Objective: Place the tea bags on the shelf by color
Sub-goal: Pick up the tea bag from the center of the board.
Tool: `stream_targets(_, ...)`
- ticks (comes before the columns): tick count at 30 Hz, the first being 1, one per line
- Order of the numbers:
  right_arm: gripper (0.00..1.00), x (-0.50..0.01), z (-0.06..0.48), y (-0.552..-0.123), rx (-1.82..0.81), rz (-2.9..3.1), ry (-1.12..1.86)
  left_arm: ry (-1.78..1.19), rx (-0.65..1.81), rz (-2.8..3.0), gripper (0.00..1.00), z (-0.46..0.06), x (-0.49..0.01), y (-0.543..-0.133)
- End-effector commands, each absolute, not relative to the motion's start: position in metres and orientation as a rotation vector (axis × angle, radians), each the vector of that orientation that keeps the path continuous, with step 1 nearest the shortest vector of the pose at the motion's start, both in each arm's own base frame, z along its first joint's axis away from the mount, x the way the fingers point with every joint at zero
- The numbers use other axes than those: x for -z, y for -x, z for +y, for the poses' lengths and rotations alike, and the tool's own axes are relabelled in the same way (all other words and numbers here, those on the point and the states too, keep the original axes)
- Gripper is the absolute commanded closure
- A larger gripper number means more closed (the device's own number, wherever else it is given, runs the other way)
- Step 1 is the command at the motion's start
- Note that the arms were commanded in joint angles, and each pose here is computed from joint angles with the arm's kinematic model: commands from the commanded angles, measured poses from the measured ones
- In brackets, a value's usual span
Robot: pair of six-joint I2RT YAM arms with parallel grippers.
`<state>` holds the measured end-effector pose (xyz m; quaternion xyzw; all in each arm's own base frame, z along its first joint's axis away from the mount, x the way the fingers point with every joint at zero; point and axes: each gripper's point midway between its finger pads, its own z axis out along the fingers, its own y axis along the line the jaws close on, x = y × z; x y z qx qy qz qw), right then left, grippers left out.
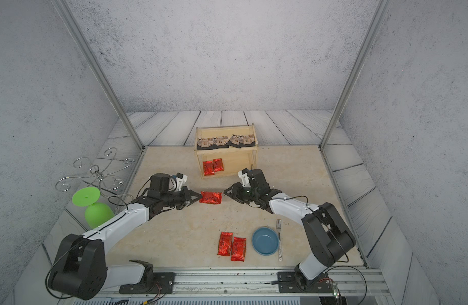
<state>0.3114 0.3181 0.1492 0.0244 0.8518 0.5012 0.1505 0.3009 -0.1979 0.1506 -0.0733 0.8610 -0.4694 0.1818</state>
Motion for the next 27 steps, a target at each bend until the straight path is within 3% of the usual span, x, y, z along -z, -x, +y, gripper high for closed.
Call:
stream_targets(1, 0.63, -0.168, 0.332, -0.303, -1.647, 2.429, -0.123, 0.177, 1.380, 2.371, 1.00, -0.202, -0.169, -0.306)
stream_targets(9, 0.66, -0.161, 0.336, -0.303, -1.691, 2.451, -0.142, 0.179, 1.403, 2.350, 1.00, -0.203, -0.174, -0.306)
stream_targets(19, 0.81, -0.159, 0.339, -0.303, -1.736, 2.423, -0.143, 0.186, 1.408, 2.347, 1.00, -0.203, -0.176, -0.306)
stream_targets(27, 0.82, -0.166, 0.340, -0.300, -1.794, 2.380, -0.122, 0.232, 1.422, 2.344, 1.00, -0.199, -0.171, -0.308)
